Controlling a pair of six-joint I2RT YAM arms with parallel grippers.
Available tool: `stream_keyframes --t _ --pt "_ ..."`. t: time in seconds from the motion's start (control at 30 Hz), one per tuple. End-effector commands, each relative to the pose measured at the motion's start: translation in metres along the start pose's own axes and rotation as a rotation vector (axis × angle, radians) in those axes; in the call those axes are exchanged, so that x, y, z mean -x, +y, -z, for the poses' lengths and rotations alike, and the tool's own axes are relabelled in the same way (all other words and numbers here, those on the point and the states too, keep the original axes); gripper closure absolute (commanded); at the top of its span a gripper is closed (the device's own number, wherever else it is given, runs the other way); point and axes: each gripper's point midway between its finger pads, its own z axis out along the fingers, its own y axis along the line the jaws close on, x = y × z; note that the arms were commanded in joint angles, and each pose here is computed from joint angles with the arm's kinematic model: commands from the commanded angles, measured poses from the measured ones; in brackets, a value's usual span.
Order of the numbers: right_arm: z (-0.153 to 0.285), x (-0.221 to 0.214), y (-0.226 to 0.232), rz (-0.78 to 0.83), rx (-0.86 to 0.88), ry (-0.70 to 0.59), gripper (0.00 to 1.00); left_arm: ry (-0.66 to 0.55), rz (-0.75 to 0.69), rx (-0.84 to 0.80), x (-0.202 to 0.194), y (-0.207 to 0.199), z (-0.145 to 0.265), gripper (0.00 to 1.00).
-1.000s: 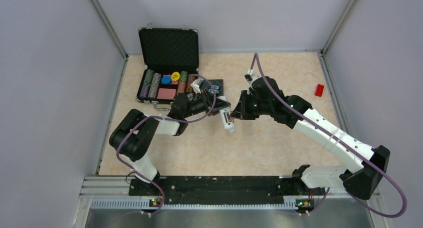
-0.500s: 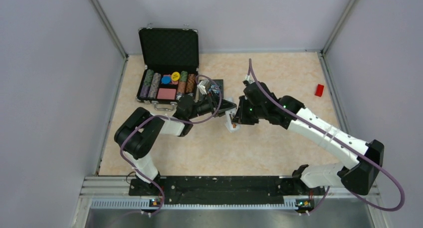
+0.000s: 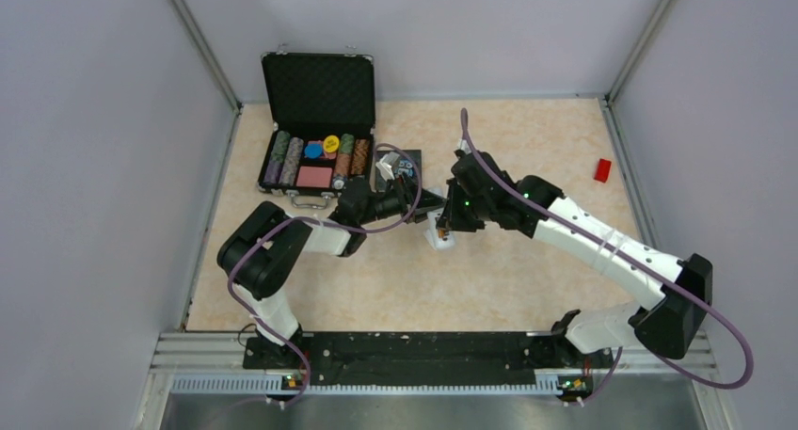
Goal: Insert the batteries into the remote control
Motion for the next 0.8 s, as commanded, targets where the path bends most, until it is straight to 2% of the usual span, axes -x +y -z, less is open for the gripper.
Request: stream_keyframes --t 0.0,0.77 --pt "0.0065 0.0103 0.0138 0.027 0.023 -0.029 0.97 -0.007 -0.051 -0.041 0.0050 -0.0161 -0.0056 1.00" --pt "0.0083 0.0113 0.0141 0.041 0.010 -0.024 0.77 -0.012 -0.040 -0.027 0.0062 -0.0124 -0.0063 1.00"
